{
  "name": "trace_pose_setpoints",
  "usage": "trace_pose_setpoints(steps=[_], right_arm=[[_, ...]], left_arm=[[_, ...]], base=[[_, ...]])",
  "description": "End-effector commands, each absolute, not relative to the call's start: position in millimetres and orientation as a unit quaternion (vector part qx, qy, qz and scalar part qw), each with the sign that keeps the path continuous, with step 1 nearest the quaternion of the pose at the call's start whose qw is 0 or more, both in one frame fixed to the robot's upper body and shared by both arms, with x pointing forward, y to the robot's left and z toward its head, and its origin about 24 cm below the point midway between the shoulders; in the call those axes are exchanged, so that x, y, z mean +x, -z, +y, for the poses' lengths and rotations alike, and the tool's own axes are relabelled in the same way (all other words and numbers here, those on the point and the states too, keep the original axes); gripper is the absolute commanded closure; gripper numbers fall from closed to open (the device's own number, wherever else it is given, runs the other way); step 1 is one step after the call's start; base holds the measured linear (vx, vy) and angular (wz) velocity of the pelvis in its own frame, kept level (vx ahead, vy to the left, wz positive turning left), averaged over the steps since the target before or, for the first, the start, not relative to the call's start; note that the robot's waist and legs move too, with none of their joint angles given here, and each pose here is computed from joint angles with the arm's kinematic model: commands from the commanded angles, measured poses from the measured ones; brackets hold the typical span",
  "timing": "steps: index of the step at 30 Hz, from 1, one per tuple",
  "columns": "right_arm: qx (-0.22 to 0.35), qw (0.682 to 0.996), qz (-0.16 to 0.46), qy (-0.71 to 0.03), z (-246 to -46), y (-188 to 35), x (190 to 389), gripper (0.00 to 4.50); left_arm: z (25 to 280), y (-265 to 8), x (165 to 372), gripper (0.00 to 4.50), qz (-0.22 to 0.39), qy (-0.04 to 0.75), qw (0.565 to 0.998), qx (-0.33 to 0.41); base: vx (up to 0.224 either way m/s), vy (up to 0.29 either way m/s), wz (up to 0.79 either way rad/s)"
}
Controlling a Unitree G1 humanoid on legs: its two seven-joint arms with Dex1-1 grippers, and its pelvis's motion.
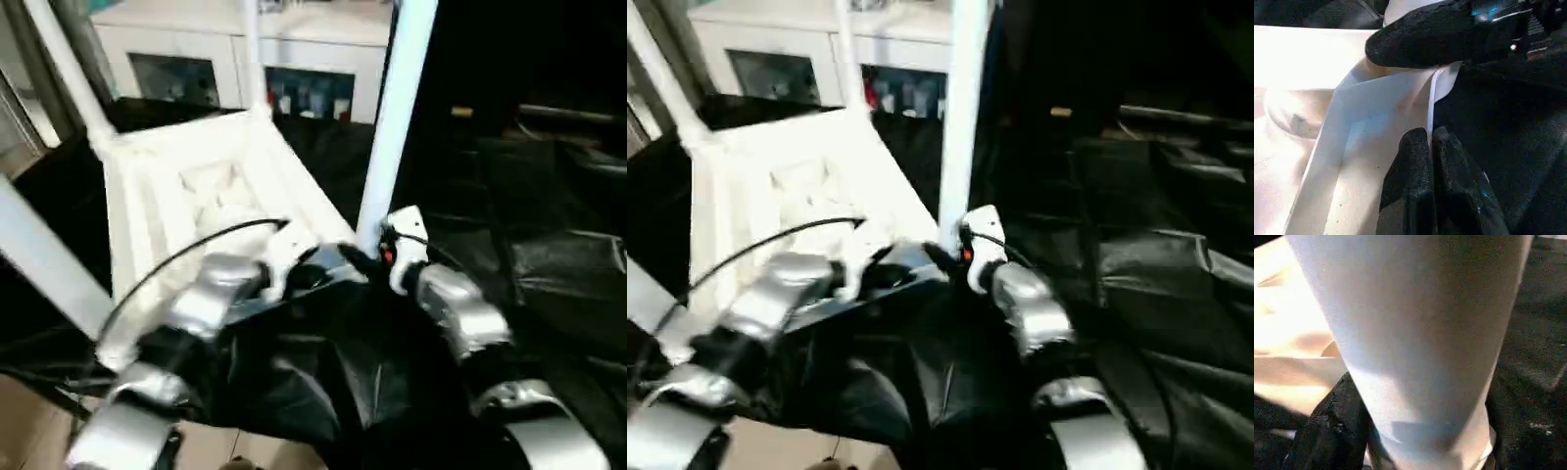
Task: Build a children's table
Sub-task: Rotate leg to tighten
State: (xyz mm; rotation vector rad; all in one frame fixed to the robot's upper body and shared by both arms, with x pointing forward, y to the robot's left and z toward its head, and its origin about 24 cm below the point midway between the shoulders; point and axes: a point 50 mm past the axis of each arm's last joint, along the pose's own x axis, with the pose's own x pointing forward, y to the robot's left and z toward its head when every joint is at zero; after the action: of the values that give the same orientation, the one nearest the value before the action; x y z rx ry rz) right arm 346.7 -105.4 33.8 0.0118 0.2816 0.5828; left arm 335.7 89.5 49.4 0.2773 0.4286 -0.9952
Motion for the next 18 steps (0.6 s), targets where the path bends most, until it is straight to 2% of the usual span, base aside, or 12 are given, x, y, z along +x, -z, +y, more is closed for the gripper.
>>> trace_pose_setpoints(steps=[1,3,6,8,10,13,18], right_arm=[[0.001,0.913,0.180,-0.367,-56.7,-13.6,327.2,1.78],[0.021,0.907,0.173,-0.382,-51.2,-17.8,328.1,1.08],[0.031,0.901,0.168,-0.398,-52.6,-22.0,329.3,0.98],[0.021,0.893,0.158,-0.420,-59.0,-25.7,329.6,0.83],[-0.009,0.867,0.140,-0.477,-74.4,-31.1,325.7,0.60],[-0.018,0.855,0.133,-0.500,-80.1,-33.5,323.3,0.60],[-0.042,0.808,0.132,-0.573,-117.1,-44.4,313.2,0.60]], left_arm=[[75.3,-64.7,348.2,4.50,0.163,0.427,0.881,0.121],[70.9,-65.2,346.5,4.50,0.157,0.443,0.874,0.125],[71.1,-66.1,344.3,4.50,0.153,0.462,0.864,0.129],[74.2,-67.1,340.5,4.50,0.146,0.489,0.850,0.132],[83.7,-67.1,331.3,4.50,0.144,0.540,0.818,0.140],[87.8,-66.4,327.0,4.50,0.146,0.560,0.803,0.144],[111.0,-65.2,312.2,4.50,0.164,0.612,0.759,0.148]], base=[[0.000,0.000,0.00],[0.000,0.000,0.00],[0.000,0.000,0.00],[0.000,0.000,0.00],[0.000,0.000,0.00],[0.000,0.000,0.00],[0.000,0.000,0.00]])
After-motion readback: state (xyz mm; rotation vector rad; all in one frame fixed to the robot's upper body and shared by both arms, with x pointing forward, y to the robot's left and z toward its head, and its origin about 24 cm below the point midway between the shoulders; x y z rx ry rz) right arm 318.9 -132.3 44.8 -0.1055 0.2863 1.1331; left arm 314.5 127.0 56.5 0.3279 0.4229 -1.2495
